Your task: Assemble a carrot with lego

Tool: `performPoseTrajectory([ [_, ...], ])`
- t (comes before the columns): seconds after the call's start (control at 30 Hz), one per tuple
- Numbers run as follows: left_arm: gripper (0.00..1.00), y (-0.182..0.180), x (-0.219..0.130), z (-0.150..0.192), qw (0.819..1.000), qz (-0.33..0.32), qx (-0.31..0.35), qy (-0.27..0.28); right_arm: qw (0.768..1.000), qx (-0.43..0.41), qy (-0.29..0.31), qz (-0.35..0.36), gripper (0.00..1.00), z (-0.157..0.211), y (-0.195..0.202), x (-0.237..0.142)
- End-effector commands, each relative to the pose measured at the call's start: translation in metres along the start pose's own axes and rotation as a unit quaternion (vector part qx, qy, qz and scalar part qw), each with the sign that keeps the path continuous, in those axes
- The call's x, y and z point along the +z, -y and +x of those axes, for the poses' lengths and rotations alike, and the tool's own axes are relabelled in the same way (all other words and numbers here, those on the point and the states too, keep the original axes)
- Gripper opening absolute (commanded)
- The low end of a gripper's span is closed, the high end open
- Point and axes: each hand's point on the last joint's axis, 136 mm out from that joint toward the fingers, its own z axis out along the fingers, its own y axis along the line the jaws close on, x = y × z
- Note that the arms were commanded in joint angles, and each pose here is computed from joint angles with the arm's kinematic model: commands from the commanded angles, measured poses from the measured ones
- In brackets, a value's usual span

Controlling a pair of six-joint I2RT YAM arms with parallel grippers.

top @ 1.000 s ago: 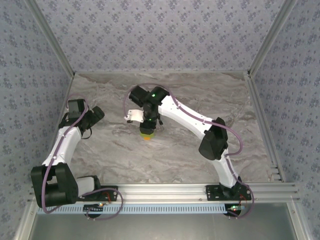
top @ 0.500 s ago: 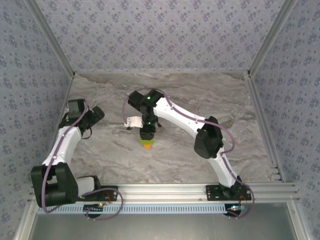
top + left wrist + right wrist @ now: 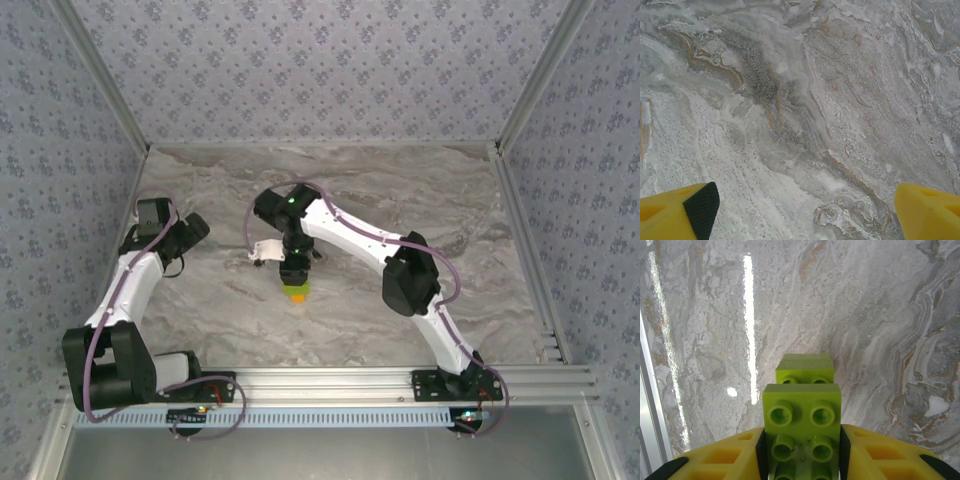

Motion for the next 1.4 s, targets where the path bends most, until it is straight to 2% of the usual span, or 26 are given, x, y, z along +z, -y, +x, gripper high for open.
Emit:
performPoseTrajectory([
  [0.0,0.92,0.004,-0.002,-0.004,1.0,0.009,-0.002,0.005,1.0,-0.008,-0.027,-0.013,0.44,0.008,-0.006,0.011],
  [0.1,0.92,0.005,-0.002,-0.005,1.0,0.009,-0.002,0.005,0.999,-0.007,-0.03,-0.012,0.46,0.009,-0.007,0.012],
  [0.23,0.92,0.004,-0.002,-0.005,1.0,0.009,-0.002,0.006,0.999,-0.006,-0.03,-0.01,0.57,0.011,-0.006,0.012],
  [0.4,0.92,0.005,-0.003,-0.004,1.0,0.01,-0.001,0.005,1.0,-0.01,-0.014,0.004,0.65,0.007,-0.005,0.001],
  [0.7,0.92,0.004,-0.003,-0.004,1.0,0.009,-0.001,0.005,0.997,-0.006,0.046,0.061,0.74,-0.009,-0.003,-0.05],
  [0.97,0.92,0.005,-0.005,-0.004,1.0,0.012,-0.002,0.006,0.982,0.053,0.104,0.149,0.8,-0.001,0.012,-0.107],
  [1.07,0.92,0.005,-0.006,-0.005,1.0,0.012,-0.001,0.008,0.954,0.154,0.129,0.224,0.79,0.026,0.043,-0.123],
  [1.13,0.92,0.006,-0.007,-0.005,1.0,0.013,-0.001,0.011,0.921,0.244,0.161,0.256,0.79,0.056,0.063,-0.127],
  [1.2,0.92,0.006,-0.007,-0.006,1.0,0.014,-0.002,0.011,0.885,0.321,0.216,0.259,0.79,0.089,0.073,-0.115],
  [1.3,0.92,0.008,-0.004,-0.004,1.0,0.021,-0.004,0.007,0.826,0.372,0.304,0.294,0.81,0.119,0.076,-0.095],
  [1.37,0.92,0.01,-0.003,-0.004,1.0,0.024,-0.004,0.004,0.797,0.397,0.32,0.324,0.82,0.142,0.073,-0.076],
])
